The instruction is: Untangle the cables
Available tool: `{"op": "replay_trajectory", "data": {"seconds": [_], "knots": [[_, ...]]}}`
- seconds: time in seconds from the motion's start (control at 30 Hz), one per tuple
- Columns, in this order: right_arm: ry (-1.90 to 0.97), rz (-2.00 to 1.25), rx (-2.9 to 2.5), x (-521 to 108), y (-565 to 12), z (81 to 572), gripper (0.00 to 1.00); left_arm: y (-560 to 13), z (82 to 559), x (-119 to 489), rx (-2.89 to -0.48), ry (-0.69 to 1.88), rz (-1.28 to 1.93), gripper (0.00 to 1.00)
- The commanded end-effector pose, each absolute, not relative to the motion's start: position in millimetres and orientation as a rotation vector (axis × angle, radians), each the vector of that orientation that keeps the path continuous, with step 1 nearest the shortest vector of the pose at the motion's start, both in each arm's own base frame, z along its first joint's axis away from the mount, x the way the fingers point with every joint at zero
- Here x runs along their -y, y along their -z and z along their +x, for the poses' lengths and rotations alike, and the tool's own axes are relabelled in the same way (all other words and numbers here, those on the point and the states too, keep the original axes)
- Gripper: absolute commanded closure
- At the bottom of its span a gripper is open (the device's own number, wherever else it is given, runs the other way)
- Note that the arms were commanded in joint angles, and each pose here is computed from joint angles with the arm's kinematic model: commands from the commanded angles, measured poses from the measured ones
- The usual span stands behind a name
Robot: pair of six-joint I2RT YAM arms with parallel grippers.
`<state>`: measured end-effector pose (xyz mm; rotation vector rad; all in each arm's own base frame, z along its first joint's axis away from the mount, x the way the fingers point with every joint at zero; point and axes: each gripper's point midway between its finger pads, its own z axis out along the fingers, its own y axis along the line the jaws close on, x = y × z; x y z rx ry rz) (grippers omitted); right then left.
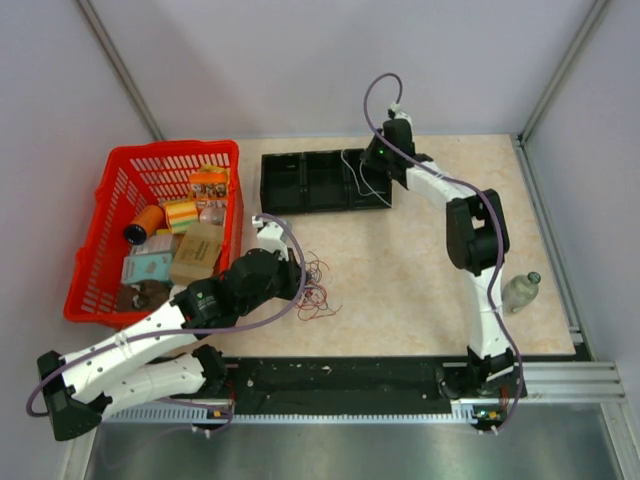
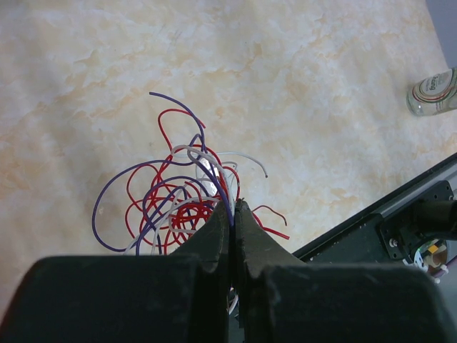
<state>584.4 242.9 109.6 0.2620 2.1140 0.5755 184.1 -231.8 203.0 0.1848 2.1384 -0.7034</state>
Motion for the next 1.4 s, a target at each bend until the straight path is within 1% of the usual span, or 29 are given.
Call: {"op": "replay_trajectory", "data": {"seconds": [0.0, 0.03, 0.1, 0.13, 0.17, 0.23, 0.3, 0.43, 0.53, 0.63, 0.7, 0.73, 0.77, 0.9, 1.03, 1.07, 1.23, 1.3, 1.37], "knots": [[-0.691, 0.110, -2.083, -268.1, -154.1, 583.8, 0.83, -217.5, 184.4, 234.4, -2.088, 0.760, 0.161, 1.00], [-0.684, 0.085, -2.080, -268.2, -161.1, 582.0, 0.69, -218.8, 184.1, 234.1, -2.085, 0.764, 0.158, 1.00], [-0.635, 0.045, -2.093, -262.1, -175.7, 577.5, 0.54, -218.2, 183.9, 233.8, -2.083, 0.765, 0.158, 1.00], [-0.596, 0.037, -2.104, -255.3, -181.1, 574.4, 0.50, -219.5, 183.8, 234.7, -2.081, 0.770, 0.159, 1.00], [-0.552, 0.027, -2.125, -248.6, -182.9, 567.8, 0.45, -217.9, 183.8, 235.0, -2.085, 0.767, 0.163, 1.00], [-0.516, -0.001, -2.148, -238.7, -188.0, 555.6, 0.43, -217.9, 183.9, 236.6, -2.086, 0.773, 0.165, 1.00], [-0.489, 0.008, -2.162, -227.5, -190.3, 539.8, 0.43, -218.3, 183.6, 239.4, -2.083, 0.784, 0.174, 1.00], [-0.461, 0.086, -2.152, -205.5, -175.1, 513.6, 0.43, -218.5, 182.1, 245.1, -2.079, 0.817, 0.185, 1.00], [-0.375, 0.105, -2.192, -180.9, -158.5, 495.8, 0.42, -220.6, 178.9, 244.6, -2.079, 0.831, 0.196, 1.00], [-0.450, 0.365, -2.235, -147.3, -136.1, 467.0, 0.42, -220.3, 178.8, 239.2, -2.066, 0.819, 0.193, 1.00], [-0.614, 0.510, -2.140, -145.5, -139.4, 456.0, 0.42, -218.3, 178.6, 238.6, -2.060, 0.819, 0.194, 1.00], [-0.662, 0.594, -2.084, -143.3, -144.2, 455.0, 0.40, -217.1, 178.7, 239.2, -2.060, 0.819, 0.197, 1.00], [-0.689, 0.679, -2.056, -141.4, -140.4, 451.8, 0.36, -217.0, 178.8, 240.8, -2.062, 0.823, 0.200, 1.00], [-0.847, 0.961, -1.998, -142.5, -115.9, 454.4, 0.36, -215.2, 177.7, 245.7, -2.080, 0.834, 0.213, 1.00], [-0.883, 1.132, -1.933, -137.3, -94.5, 466.1, 0.38, -219.9, 179.1, 242.9, -2.061, 0.831, 0.200, 1.00], [-0.905, 1.167, -1.925, -136.5, -90.7, 470.9, 0.40, -219.9, 179.3, 242.6, -2.060, 0.829, 0.200, 1.00], [-0.929, 1.293, -1.893, -132.9, -61.8, 489.6, 0.44, -220.7, 180.7, 243.1, -2.065, 0.818, 0.206, 1.00], [-0.990, 1.289, -1.877, -138.7, -61.2, 501.1, 0.48, -220.0, 181.3, 243.4, -2.067, 0.810, 0.211, 1.00], [-0.980, 1.298, -1.882, -138.3, -55.5, 506.4, 0.50, -220.7, 181.8, 243.3, -2.066, 0.807, 0.209, 1.00]]}}
